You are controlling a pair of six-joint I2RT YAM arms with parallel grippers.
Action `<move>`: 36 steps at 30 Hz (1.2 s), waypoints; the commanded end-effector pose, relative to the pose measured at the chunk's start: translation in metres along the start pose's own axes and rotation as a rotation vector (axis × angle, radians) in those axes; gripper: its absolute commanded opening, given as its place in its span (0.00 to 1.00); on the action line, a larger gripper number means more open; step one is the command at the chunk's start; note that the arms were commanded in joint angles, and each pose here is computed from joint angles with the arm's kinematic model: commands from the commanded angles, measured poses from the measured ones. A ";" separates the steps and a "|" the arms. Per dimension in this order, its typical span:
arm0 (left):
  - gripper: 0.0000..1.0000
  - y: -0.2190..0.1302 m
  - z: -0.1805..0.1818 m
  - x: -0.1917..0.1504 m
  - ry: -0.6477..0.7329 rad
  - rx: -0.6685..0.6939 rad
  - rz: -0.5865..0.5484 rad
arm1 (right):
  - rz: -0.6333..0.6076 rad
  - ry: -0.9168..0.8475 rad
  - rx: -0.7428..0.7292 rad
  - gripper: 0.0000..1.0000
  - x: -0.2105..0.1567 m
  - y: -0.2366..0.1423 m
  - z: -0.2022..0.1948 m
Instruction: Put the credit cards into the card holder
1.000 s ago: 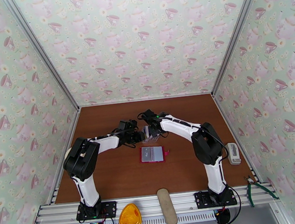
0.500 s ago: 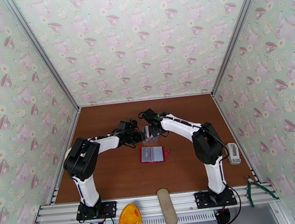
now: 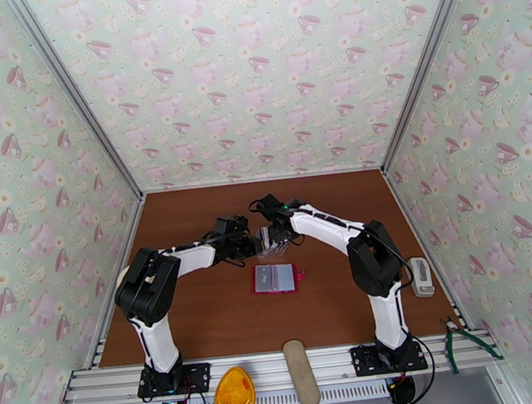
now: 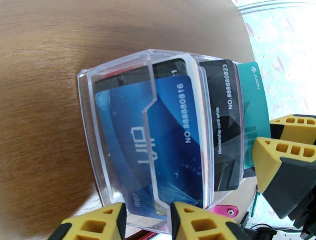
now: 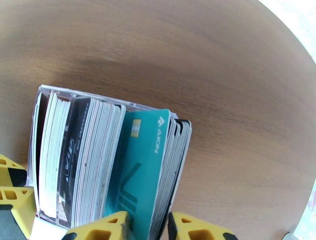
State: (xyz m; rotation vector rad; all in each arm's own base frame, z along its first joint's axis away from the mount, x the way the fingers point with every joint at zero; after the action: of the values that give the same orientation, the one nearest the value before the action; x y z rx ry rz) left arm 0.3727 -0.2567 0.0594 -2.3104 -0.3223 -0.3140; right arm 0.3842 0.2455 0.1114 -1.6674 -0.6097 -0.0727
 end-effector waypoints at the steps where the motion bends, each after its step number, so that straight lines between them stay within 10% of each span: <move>1: 0.37 0.007 0.016 -0.008 -0.041 0.045 0.041 | -0.012 -0.007 -0.037 0.31 0.005 -0.017 -0.015; 16: 0.37 0.008 0.015 -0.008 -0.041 0.042 0.043 | -0.017 -0.023 -0.048 0.30 0.008 -0.022 -0.013; 36: 0.37 0.007 0.017 -0.008 -0.044 0.047 0.044 | 0.002 -0.025 0.095 0.03 0.006 -0.020 0.019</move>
State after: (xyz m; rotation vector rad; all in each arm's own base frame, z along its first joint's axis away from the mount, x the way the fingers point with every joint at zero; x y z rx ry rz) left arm 0.3730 -0.2569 0.0596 -2.3107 -0.3220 -0.3140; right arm 0.3800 0.2576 0.1227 -1.6309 -0.6289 -0.0404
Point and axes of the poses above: each hand's point on the last joint's axis, 136 mm out from that joint toward the fingers, its own y axis out along the fingers, its own z axis along the line the jaws close on, x = y × z, the point moved 2 cm from there along -y, back along the fingers, and after that the axes turned 1 degree about -y, right-handed, at the moved point
